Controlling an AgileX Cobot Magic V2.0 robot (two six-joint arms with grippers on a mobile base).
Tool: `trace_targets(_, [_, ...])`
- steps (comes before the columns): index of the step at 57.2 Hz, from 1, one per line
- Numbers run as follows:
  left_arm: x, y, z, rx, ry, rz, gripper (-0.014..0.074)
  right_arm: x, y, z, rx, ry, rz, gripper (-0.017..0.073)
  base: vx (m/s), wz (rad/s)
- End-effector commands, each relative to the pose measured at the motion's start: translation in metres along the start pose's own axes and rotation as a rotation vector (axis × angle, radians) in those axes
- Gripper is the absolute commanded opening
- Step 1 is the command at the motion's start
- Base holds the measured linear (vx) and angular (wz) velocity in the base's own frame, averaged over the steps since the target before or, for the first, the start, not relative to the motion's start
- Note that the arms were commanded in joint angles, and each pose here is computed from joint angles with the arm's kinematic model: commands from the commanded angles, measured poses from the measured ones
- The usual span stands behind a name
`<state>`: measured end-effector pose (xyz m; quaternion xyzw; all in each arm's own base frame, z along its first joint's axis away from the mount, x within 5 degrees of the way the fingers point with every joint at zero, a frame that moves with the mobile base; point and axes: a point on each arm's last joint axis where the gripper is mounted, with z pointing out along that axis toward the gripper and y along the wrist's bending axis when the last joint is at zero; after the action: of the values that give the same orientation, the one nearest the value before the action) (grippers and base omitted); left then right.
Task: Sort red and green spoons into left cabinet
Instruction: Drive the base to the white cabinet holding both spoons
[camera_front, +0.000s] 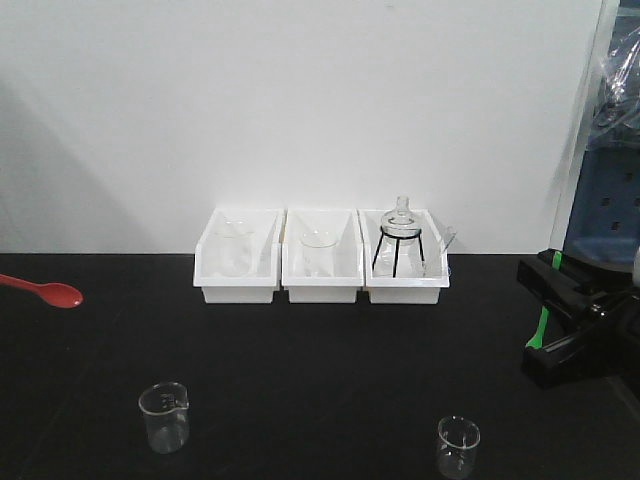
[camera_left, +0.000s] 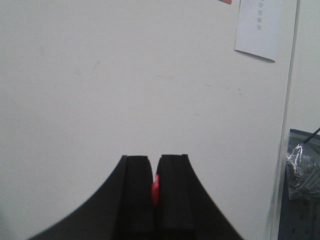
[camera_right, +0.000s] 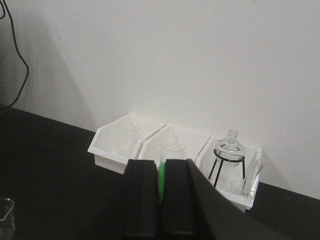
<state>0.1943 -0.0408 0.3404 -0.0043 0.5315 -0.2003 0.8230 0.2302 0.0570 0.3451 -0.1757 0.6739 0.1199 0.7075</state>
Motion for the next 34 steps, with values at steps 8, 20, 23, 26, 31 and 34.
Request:
trace_targets(8, [-0.0162, -0.0057, 0.0024, 0.032, -0.103, -0.005, 0.0, -0.0176, 0.002, -0.0029, -0.025, -0.092, -0.001, -0.0001, -0.2, 0.11])
trace_targets(20, [-0.0162, -0.0057, 0.0024, 0.032, -0.103, -0.005, 0.0, -0.0176, 0.002, -0.0029, -0.025, -0.092, -0.001, -0.0001, -0.23, 0.15])
trace_targets(23, [-0.0162, -0.0057, 0.0024, 0.032, -0.103, -0.005, 0.0, -0.0176, 0.002, -0.0029, -0.025, -0.092, -0.001, -0.0001, -0.24, 0.15])
trace_targets(26, [-0.0162, -0.0057, 0.0024, 0.032, -0.103, -0.005, 0.0, -0.0176, 0.002, -0.0029, -0.025, -0.092, -0.001, -0.0001, -0.24, 0.15])
trace_targets(31, [-0.0162, -0.0057, 0.0024, 0.032, -0.103, -0.005, 0.0, -0.0176, 0.002, -0.0029, -0.025, -0.092, -0.001, -0.0001, -0.24, 0.14])
trace_targets(34, [-0.0162, -0.0057, 0.0024, 0.032, -0.103, -0.005, 0.0, -0.0176, 0.002, -0.0029, -0.025, -0.092, -0.001, -0.0001, -0.24, 0.14])
